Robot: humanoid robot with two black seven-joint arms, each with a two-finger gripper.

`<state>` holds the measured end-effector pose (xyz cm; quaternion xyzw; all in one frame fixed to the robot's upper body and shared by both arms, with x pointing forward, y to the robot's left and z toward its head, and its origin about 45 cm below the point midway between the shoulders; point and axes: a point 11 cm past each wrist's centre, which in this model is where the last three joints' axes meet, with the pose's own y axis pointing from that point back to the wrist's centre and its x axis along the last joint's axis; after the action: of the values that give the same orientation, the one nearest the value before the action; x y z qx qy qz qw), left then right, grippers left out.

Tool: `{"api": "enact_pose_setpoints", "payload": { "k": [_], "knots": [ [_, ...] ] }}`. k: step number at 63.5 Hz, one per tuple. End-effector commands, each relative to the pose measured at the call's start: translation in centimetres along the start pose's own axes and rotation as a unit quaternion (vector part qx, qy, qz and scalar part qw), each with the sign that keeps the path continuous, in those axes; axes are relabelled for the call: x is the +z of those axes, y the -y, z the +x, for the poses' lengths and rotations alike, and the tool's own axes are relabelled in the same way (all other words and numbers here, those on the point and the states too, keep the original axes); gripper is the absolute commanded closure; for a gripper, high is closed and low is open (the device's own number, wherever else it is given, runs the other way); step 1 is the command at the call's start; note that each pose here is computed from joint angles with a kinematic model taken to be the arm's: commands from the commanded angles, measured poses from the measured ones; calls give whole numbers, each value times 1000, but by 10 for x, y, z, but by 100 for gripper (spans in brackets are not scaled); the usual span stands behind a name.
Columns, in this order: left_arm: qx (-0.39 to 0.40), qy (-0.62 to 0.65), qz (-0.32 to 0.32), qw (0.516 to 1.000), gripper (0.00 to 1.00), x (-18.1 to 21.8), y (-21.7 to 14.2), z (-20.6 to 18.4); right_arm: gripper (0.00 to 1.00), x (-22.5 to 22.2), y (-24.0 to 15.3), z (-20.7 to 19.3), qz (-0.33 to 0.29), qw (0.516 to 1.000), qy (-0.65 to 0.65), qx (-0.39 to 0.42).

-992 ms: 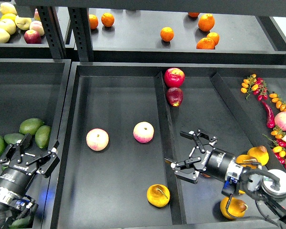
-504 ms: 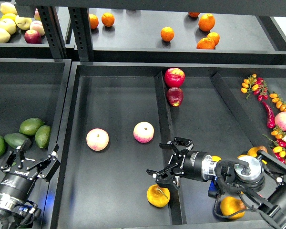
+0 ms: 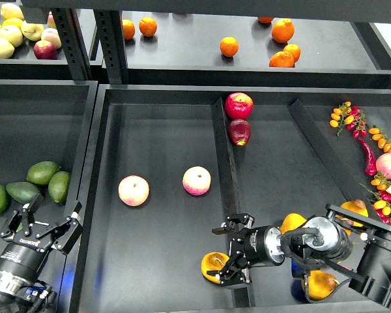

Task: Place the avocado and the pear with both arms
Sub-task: 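Lower the right gripper onto the yellow pear and close on it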

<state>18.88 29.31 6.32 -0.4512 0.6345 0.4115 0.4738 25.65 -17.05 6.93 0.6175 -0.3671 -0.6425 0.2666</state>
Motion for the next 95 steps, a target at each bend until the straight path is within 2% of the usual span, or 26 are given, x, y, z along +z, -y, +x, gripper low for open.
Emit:
{"api": "enact_pose_setpoints", "payload": {
  "k": [1, 17, 33, 78, 87, 95],
  "knots": [
    [1, 0, 0, 1000, 1, 0, -1, 1, 0, -3, 3, 15, 6, 999, -13, 30],
    [2, -6, 19, 1000, 1, -17, -9, 0, 0, -9, 21, 24, 15, 998, -27, 55],
    [9, -10, 21, 1000, 1, -22, -16, 4, 0, 0, 38, 8, 2, 999, -28, 39],
    [7, -11, 41, 999, 1, -35, -13, 2, 1, 13, 53, 19, -6, 997, -43, 64],
    [10, -12, 43, 999, 1, -36, -15, 4, 4, 15, 59, 21, -5, 996, -55, 74],
    [11, -13, 46, 999, 1, -38, -15, 5, 12, 13, 61, 23, -1, 995, -63, 82]
  ]
}}
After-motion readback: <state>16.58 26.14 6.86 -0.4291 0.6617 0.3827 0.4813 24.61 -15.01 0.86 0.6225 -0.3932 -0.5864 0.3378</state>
